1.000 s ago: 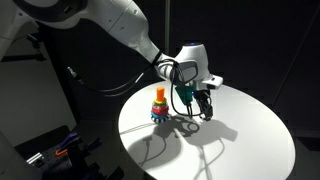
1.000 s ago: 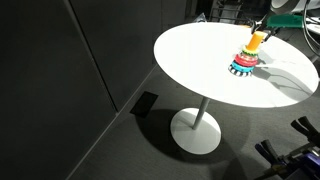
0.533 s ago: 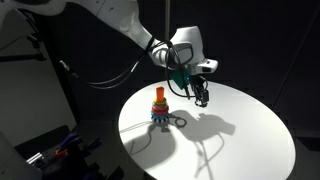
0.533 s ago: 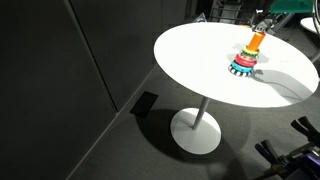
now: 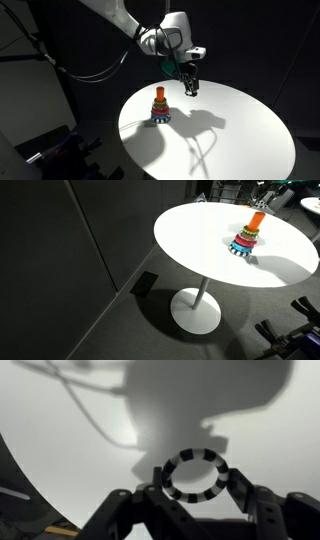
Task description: Place the black and white ring on the stack
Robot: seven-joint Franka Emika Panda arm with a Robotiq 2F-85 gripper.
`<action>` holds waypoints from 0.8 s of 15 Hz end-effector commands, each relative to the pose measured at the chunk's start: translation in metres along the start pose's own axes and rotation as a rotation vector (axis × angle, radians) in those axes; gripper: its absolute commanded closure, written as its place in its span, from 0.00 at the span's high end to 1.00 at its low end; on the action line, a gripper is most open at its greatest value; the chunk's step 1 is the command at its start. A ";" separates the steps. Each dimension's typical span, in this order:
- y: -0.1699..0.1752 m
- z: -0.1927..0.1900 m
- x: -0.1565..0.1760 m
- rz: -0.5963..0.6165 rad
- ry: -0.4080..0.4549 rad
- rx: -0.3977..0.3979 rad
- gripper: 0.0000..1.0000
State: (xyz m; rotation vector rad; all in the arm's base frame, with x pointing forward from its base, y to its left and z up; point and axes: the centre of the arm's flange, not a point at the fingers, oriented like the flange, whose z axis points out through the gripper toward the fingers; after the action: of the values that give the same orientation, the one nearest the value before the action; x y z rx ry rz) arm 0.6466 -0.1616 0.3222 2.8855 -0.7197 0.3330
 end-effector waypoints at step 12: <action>-0.033 -0.066 -0.064 -0.147 -0.043 0.071 0.41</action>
State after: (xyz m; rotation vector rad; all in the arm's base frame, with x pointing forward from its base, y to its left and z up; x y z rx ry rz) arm 0.6151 -0.1007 0.3545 2.9847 -0.5578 0.2968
